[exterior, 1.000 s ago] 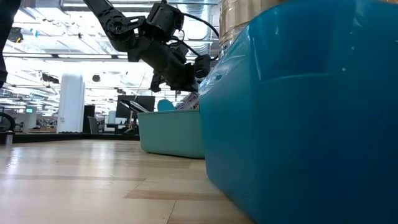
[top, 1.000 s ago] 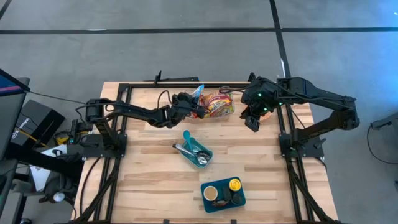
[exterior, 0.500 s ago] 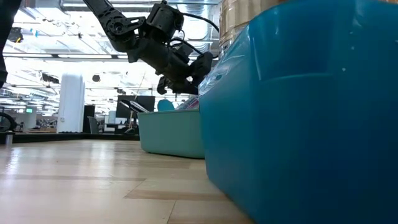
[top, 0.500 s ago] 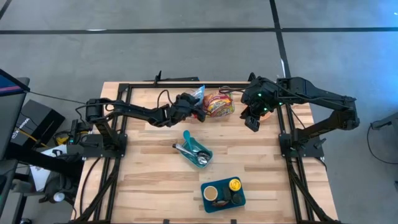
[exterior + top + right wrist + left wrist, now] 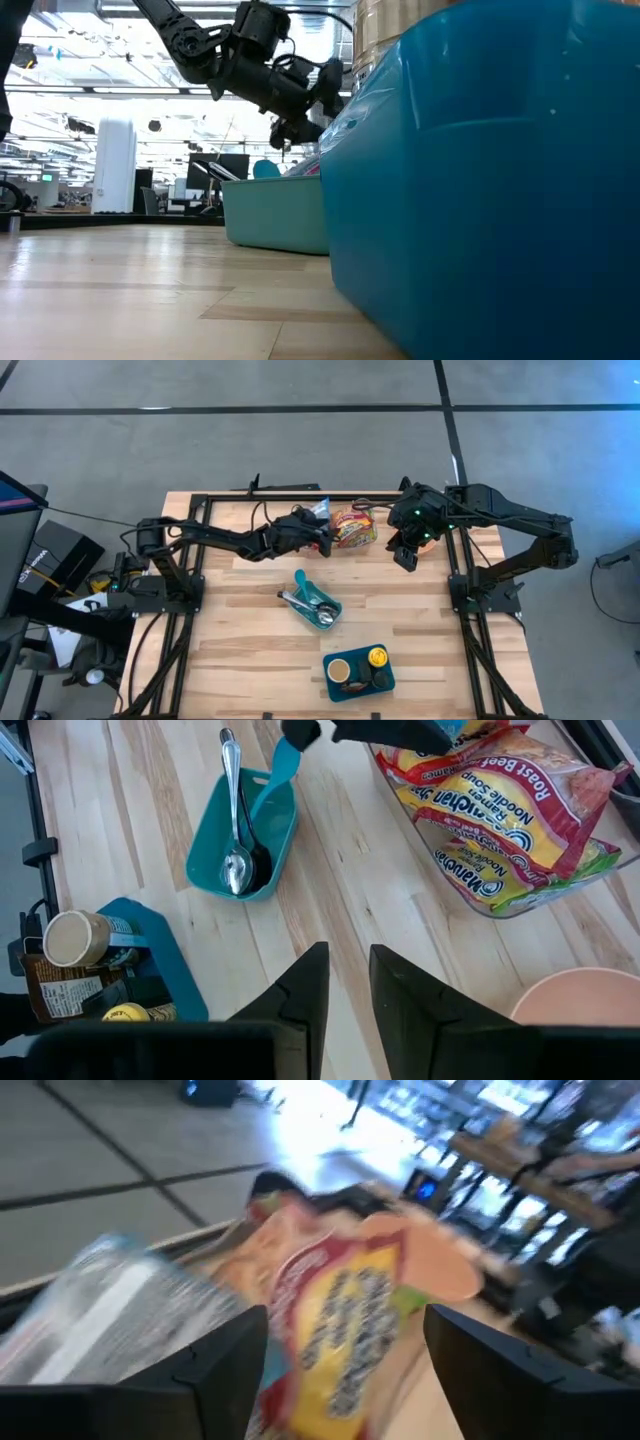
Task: Pick & Place Food Item
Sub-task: Put the blue noodle pack into the transparent bin, then return to Home Position
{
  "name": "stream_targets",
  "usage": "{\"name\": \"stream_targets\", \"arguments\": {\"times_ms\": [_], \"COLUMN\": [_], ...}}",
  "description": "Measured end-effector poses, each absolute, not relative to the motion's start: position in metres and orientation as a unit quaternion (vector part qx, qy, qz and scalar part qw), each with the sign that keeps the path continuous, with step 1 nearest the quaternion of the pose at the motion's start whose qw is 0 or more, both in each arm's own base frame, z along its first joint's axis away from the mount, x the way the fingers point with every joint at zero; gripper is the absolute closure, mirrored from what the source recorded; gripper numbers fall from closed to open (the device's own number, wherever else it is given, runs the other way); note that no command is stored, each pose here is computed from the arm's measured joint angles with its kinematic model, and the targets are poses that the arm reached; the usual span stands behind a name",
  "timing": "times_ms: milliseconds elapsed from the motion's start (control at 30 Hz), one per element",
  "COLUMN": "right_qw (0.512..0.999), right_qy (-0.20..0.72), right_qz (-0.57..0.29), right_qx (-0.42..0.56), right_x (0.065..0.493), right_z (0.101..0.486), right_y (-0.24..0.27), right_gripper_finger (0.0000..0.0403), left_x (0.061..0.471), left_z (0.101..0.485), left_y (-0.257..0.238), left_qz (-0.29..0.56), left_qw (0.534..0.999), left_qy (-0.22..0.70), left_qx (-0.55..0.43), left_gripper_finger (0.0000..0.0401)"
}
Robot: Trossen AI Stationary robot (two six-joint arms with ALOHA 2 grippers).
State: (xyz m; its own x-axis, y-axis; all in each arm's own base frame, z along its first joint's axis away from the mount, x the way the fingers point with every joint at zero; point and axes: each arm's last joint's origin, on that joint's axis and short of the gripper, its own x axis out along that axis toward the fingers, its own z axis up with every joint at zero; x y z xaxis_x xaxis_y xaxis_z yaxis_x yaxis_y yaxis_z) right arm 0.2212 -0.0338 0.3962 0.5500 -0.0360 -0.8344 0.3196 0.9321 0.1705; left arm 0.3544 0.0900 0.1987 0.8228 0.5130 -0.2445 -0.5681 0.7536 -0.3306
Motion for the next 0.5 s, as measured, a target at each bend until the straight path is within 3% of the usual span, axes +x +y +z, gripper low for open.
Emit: {"name": "stream_targets", "arguments": {"times_ms": [233,500], "right_qw": [0.866,0.866], "right_qy": [0.465,0.465], "right_qz": [-0.103,-0.102], "right_qx": [0.153,0.153], "right_x": [0.221,0.221], "right_z": [0.396,0.396], "right_y": [-0.034,-0.034], "right_gripper_finger": [0.0332,0.0332], "left_x": [0.349,0.327], "left_z": [0.223,0.262], "left_y": [0.091,0.103], "left_qz": [0.271,0.305], "left_qw": [0.943,0.943], "left_qy": [0.027,-0.012], "left_qx": [-0.192,-0.133], "left_gripper_finger": [0.0174,0.0276]}}
